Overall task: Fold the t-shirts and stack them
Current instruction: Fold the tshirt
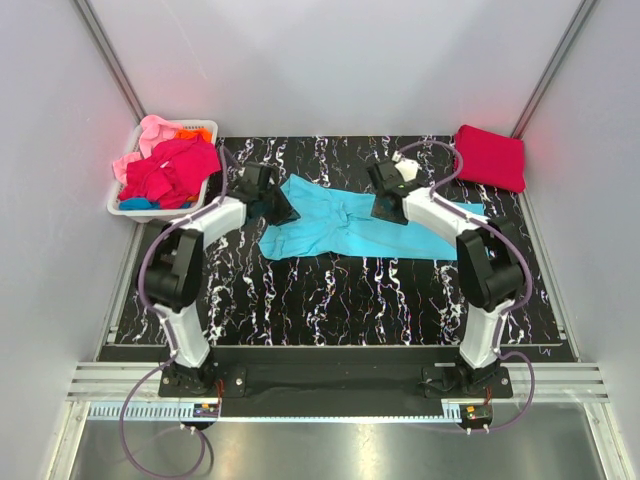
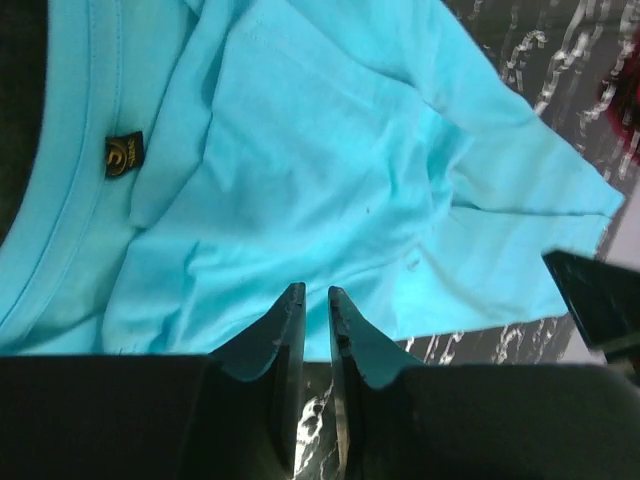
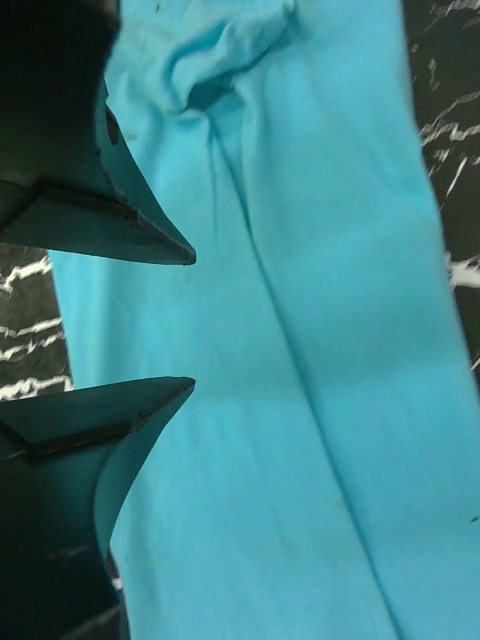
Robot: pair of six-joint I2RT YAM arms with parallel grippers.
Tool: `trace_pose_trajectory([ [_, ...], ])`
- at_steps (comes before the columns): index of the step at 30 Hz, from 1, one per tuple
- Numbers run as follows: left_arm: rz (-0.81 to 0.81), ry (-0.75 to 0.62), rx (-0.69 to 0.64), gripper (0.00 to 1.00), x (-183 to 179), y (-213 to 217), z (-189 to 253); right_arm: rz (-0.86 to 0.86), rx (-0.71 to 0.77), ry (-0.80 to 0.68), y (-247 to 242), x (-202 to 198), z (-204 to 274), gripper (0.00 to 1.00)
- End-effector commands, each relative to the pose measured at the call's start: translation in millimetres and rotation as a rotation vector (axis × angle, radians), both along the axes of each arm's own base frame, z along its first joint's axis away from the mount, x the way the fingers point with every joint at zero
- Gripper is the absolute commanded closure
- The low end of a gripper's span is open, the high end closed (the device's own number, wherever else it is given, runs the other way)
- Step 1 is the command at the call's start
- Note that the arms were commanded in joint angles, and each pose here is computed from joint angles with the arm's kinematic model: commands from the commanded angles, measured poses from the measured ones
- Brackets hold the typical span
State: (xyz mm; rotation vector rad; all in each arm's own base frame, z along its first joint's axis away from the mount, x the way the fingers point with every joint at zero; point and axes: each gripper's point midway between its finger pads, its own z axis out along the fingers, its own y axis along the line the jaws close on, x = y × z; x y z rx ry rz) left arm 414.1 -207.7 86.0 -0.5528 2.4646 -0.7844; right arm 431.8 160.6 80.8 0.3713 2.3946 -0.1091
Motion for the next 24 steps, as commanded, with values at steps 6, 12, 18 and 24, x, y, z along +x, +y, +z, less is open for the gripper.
trace_pose_trajectory([
  [6, 0.010, 0.070, 0.147, 0.81, 28, -33, -22, 0.057, 0.056, 0.113, -34, -35, -5, 0.45],
  [12, 0.003, 0.117, 0.177, 0.81, 30, -45, -47, 0.072, 0.086, 0.174, -45, -47, -22, 0.47],
  [18, 0.063, 0.143, 0.299, 0.81, 32, -25, -60, 0.080, 0.173, 0.241, -47, -57, -51, 0.50],
  [24, 0.093, 0.165, 0.443, 0.81, 34, -1, -64, 0.067, 0.208, 0.310, -48, -75, -70, 0.52],
])
